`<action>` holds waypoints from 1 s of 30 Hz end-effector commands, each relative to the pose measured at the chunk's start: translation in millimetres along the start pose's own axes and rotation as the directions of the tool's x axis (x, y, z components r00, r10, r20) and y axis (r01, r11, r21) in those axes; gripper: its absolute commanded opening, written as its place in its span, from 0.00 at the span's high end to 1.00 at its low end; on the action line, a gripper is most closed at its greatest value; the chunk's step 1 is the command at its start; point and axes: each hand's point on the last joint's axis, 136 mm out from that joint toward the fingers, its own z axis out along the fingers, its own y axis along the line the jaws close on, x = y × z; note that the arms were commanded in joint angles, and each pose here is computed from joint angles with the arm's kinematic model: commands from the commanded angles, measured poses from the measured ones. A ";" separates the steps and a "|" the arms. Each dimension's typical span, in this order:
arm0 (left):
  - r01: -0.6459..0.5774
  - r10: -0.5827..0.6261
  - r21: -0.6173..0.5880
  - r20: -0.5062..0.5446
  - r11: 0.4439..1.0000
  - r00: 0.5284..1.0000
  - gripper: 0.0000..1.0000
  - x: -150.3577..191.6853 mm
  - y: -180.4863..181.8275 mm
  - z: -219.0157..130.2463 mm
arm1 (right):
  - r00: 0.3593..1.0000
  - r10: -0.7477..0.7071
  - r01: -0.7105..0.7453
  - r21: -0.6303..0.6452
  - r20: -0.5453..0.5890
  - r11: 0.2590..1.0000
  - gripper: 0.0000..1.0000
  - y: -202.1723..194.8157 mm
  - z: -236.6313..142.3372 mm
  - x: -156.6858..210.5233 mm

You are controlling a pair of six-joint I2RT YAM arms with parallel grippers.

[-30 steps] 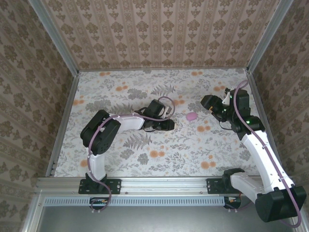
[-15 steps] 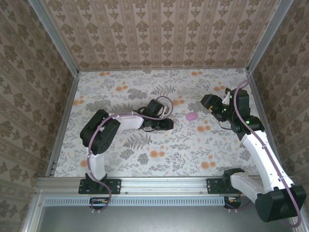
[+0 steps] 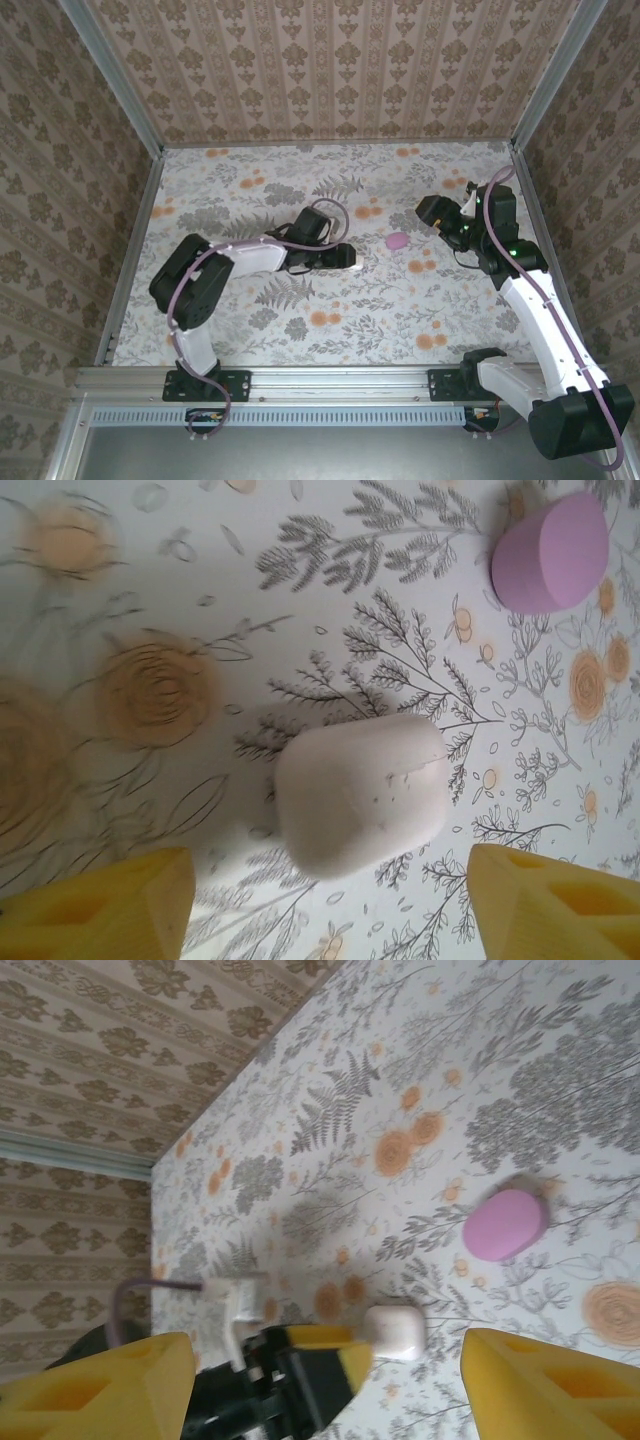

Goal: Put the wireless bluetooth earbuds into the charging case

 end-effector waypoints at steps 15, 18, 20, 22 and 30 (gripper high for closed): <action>0.086 0.267 -0.544 0.537 0.835 0.800 0.00 -69.4 106.4 -205.9 | 0.852 -0.509 0.396 0.481 0.126 0.782 0.00 -105.5 4.7 -28.8; 0.142 0.250 -0.570 0.554 0.810 0.794 0.00 -62.0 132.6 -231.5 | 0.845 -0.522 0.406 0.497 0.114 0.767 0.00 -116.4 16.4 -26.6; 0.201 0.239 -0.598 0.573 0.776 0.783 0.00 -56.7 158.2 -251.7 | 0.854 -0.514 0.412 0.494 0.084 0.766 0.00 -121.0 26.9 -23.3; 0.220 0.249 -0.621 0.578 0.753 0.777 0.00 -51.7 172.8 -262.4 | 0.849 -0.526 0.433 0.501 0.052 0.749 0.00 -130.5 41.4 -19.9; 0.145 0.361 -0.718 0.501 0.680 0.787 0.00 -44.6 203.7 -278.5 | 0.781 -0.625 0.563 0.453 -0.016 0.692 0.00 -148.7 94.6 -10.0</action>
